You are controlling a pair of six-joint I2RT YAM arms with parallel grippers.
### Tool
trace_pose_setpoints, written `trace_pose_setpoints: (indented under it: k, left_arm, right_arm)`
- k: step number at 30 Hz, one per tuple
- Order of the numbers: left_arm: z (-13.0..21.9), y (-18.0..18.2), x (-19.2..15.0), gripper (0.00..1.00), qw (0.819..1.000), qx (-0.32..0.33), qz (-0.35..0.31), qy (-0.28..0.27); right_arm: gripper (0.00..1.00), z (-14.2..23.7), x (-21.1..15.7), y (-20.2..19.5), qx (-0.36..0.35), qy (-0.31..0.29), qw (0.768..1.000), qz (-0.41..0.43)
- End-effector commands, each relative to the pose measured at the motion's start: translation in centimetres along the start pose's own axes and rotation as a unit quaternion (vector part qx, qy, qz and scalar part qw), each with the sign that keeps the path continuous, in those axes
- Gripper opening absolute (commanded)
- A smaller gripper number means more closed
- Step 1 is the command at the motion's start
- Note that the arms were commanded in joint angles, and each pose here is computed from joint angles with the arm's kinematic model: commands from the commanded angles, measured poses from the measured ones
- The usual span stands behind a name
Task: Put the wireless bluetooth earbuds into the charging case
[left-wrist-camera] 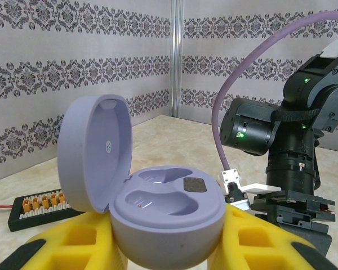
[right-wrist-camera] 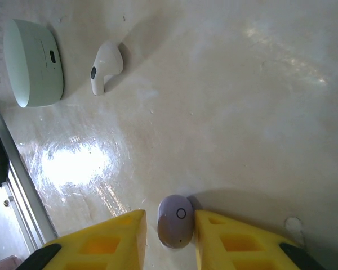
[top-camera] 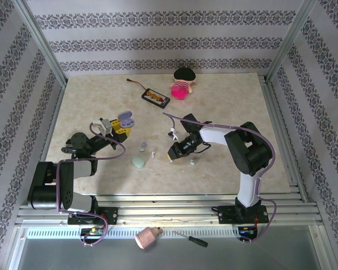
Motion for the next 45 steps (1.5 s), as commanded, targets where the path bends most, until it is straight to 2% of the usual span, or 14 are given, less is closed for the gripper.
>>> trace_pose_setpoints:
  k: [1,12,16,21,24,26,27,34,37,45]
  left_arm:
    - [0.1,-0.1,1.1,0.16,0.999,-0.009,-0.028,-0.018]
    - [0.1,-0.2,1.0,0.16,0.999,-0.008,-0.028,-0.018]
    - [0.1,-0.1,1.0,0.16,0.999,-0.007,-0.029,-0.018]
    - [0.1,-0.1,1.0,0.16,0.999,-0.007,-0.029,-0.017]
    - [0.0,-0.1,1.0,0.16,0.999,-0.009,-0.029,-0.017]
    - [-0.2,-0.2,1.0,0.16,1.000,-0.014,-0.024,-0.015]
    - [-0.3,-0.2,1.1,0.16,0.999,-0.016,-0.024,-0.016]
    - [-0.9,-0.5,0.8,0.16,0.999,-0.025,-0.025,-0.012]
    - [-1.1,-0.7,0.8,0.16,0.999,-0.028,-0.025,-0.013]
    - [-1.2,-0.9,0.8,0.16,0.999,-0.031,-0.027,-0.012]
  right_arm:
    - [0.28,-0.2,0.0,0.2,-0.001,0.001,1.000,-0.005]
    - [0.22,-0.3,0.2,-0.2,-0.018,0.002,1.000,-0.015]
    - [0.17,0.4,0.8,0.0,-0.030,-0.025,0.999,-0.020]
    - [0.19,2.3,1.6,0.3,-0.066,-0.094,0.993,-0.040]
    - [0.19,4.6,1.7,-0.5,-0.146,-0.148,0.976,-0.070]
    - [0.16,6.5,1.8,-0.8,-0.208,-0.201,0.954,-0.082]
    - [0.19,7.2,1.6,-0.8,-0.230,-0.220,0.945,-0.082]
    - [0.14,10.1,0.5,-1.2,-0.364,-0.300,0.872,-0.132]
    - [0.13,10.2,0.4,-1.2,-0.379,-0.326,0.852,-0.156]
    - [0.15,9.3,0.5,-0.6,-0.404,-0.333,0.833,-0.179]
Point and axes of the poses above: each hand's point on the last joint's axis, 136 mm out from that joint toward the fingers, its own z axis back along the fingers, its own y axis along the line the jaws close on, x = y × z, the point moved 4 cm from there along z, back along the fingers, and after that the axes turned 2 degrees about -z, right-handed, at the moved point
